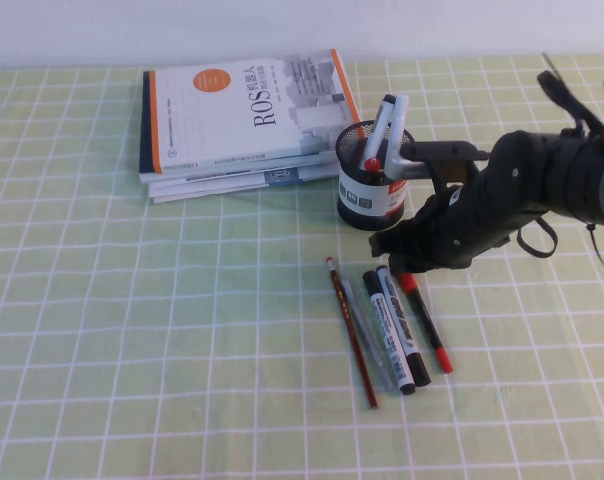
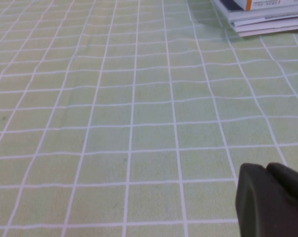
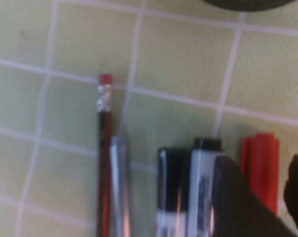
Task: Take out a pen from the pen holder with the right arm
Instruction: 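Take a marker out of the pen holder and lay it on the table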
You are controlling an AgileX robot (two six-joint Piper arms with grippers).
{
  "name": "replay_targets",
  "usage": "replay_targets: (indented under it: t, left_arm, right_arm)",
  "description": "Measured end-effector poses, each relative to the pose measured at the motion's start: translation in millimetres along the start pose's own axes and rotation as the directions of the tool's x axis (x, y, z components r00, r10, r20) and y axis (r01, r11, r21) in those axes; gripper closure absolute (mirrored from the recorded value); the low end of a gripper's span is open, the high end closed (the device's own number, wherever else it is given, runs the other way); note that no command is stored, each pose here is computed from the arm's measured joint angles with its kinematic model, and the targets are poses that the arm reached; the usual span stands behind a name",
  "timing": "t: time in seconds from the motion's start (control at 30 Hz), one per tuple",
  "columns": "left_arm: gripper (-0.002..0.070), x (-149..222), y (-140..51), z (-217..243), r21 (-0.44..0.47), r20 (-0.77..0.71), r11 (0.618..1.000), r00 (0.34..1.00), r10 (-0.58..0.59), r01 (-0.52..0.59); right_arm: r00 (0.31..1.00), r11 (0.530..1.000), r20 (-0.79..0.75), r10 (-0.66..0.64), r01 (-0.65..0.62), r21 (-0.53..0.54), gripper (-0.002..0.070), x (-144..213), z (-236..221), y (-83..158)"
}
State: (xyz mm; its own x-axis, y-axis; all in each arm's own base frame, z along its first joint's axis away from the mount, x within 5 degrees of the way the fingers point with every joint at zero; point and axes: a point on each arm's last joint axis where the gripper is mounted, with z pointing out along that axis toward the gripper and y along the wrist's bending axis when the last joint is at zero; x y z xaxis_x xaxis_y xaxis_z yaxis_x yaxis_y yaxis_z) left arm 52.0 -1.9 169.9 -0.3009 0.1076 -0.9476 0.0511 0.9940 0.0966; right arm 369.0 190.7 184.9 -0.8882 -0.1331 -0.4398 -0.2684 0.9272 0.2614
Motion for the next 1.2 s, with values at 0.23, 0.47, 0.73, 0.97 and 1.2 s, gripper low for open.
replay_targets:
  t: [0.23, 0.47, 0.73, 0.97, 1.2]
  left_arm:
    - [0.0682, 0, 0.0, 0, 0.0, 0.0, 1.0, 1.0, 0.0, 0.0]
    - [0.0682, 0, 0.0, 0, 0.0, 0.0, 1.0, 1.0, 0.0, 0.0]
    - [0.0681, 0, 0.0, 0, 0.0, 0.0, 1.0, 1.0, 0.0, 0.0]
    - [0.0682, 0, 0.0, 0, 0.0, 0.0, 1.0, 1.0, 0.0, 0.0]
    - [0.0681, 0, 0.0, 0, 0.0, 0.0, 1.0, 1.0, 0.0, 0.0]
  right_arm:
    - [0.994, 0.996, 0.064, -0.087, 0.089, -0.022, 0.0621, 15, -68, 22]
    - [0.985, 0.989, 0.098, -0.145, 0.147, -0.014, 0.0685, 55, -143, 19]
    - [0.971, 0.987, 0.188, -0.148, 0.158, -0.039, 0.0688, 112, -200, 11]
    - [0.979, 0.985, 0.14, -0.145, 0.157, -0.076, 0.0688, 146, -220, 7]
    - [0.946, 0.953, 0.154, -0.286, 0.297, -0.054, 0.0688, 148, -224, 7]
